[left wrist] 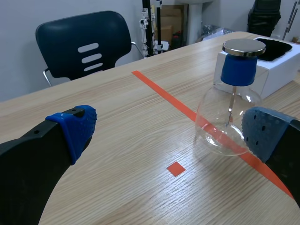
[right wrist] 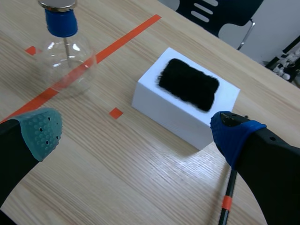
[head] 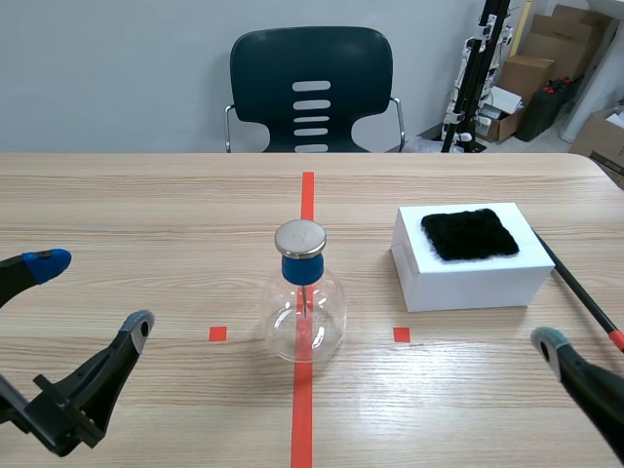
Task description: Do the electroscope experiment. pick up the black charging rod
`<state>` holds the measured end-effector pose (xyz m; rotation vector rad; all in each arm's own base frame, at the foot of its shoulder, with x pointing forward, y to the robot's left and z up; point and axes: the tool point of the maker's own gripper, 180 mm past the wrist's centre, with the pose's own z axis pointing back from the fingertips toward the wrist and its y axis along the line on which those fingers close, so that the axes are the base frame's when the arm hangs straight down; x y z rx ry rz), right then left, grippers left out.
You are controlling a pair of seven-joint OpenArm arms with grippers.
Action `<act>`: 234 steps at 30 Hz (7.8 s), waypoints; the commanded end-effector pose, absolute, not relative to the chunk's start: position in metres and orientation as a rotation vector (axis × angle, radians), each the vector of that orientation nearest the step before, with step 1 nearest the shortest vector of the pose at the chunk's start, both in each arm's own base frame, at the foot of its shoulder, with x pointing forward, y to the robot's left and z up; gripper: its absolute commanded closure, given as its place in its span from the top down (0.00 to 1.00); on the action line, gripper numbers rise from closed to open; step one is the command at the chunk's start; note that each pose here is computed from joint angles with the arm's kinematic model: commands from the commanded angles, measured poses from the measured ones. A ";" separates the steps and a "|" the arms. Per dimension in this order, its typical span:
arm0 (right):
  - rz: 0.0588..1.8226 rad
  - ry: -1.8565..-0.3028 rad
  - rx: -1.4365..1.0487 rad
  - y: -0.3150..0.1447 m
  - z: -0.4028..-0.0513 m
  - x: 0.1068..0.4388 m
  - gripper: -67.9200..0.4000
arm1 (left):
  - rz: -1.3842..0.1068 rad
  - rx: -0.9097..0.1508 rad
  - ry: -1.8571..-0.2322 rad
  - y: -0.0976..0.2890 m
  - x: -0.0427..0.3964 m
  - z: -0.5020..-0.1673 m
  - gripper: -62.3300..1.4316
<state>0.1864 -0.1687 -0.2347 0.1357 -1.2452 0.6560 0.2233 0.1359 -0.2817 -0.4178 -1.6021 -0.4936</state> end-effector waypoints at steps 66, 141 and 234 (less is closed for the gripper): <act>0.132 -0.454 -0.117 -0.313 -0.361 0.291 1.00 | -0.679 -0.713 -1.663 0.114 0.200 -0.314 1.00; 0.048 -0.284 -0.118 -0.327 -0.412 0.279 1.00 | -0.682 -0.712 -1.650 0.114 0.200 -0.319 1.00; 0.132 -0.486 -0.184 -0.336 -0.334 0.287 0.02 | -0.682 -0.713 -1.652 0.114 0.200 -0.318 1.00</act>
